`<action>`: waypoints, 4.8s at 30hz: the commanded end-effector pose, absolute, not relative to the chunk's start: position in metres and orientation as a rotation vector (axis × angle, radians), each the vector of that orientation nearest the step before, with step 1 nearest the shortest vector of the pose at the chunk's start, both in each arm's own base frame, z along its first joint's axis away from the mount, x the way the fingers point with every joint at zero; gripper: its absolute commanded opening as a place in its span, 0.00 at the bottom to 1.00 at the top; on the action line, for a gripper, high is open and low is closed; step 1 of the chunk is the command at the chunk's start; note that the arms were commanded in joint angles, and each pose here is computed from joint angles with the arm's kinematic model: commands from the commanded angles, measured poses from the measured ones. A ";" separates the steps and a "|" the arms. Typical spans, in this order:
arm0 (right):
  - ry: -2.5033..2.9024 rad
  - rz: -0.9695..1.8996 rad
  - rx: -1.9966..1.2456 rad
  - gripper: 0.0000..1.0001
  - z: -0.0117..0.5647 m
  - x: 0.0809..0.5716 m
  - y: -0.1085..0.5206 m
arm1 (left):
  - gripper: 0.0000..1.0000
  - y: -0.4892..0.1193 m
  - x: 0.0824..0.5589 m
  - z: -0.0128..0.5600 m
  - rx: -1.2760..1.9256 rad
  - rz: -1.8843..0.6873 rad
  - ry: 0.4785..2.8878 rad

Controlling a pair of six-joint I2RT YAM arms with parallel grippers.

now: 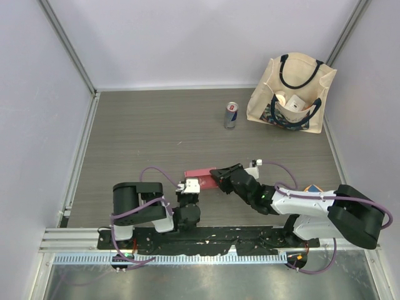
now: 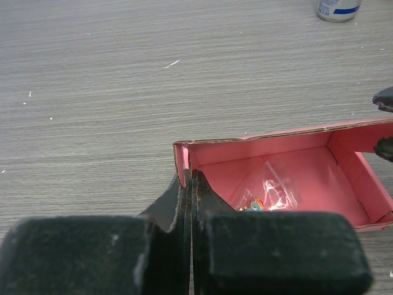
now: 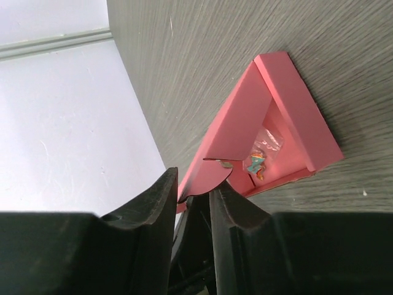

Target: Fold the paper box

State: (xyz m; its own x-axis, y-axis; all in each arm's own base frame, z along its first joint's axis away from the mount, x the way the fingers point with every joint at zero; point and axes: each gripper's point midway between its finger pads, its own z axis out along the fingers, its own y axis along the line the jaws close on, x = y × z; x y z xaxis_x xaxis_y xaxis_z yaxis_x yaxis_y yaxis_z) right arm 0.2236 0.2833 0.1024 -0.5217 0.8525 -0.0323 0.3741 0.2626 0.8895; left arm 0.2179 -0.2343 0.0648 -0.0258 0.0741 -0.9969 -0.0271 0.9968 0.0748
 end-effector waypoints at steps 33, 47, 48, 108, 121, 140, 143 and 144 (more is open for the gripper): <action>1.939 1.168 0.999 0.18 0.084 0.223 0.277 | 0.54 -0.205 0.137 0.226 0.053 -0.776 1.697; 1.994 1.065 1.009 0.19 0.046 0.212 0.256 | 0.61 -0.276 0.190 0.156 0.178 -0.520 2.022; 1.995 1.061 1.003 0.19 0.045 0.212 0.255 | 0.61 -0.277 0.192 0.151 0.154 -0.539 2.035; 2.232 1.167 -0.176 0.24 0.043 0.233 0.260 | 0.75 -0.255 0.181 0.088 -0.138 -1.036 2.262; 2.305 1.047 -0.073 0.16 0.014 0.231 0.241 | 0.74 -0.244 0.194 0.066 -0.222 -0.926 2.281; 2.321 1.015 -0.038 0.12 0.006 0.235 0.227 | 0.78 -0.260 0.209 0.077 -0.211 -1.087 2.246; 2.320 1.019 -0.040 0.12 0.006 0.235 0.228 | 0.72 -0.271 0.212 0.078 -0.221 -1.142 2.244; 2.316 1.018 -0.042 0.12 0.007 0.235 0.228 | 0.68 -0.273 0.212 0.077 -0.230 -1.155 2.246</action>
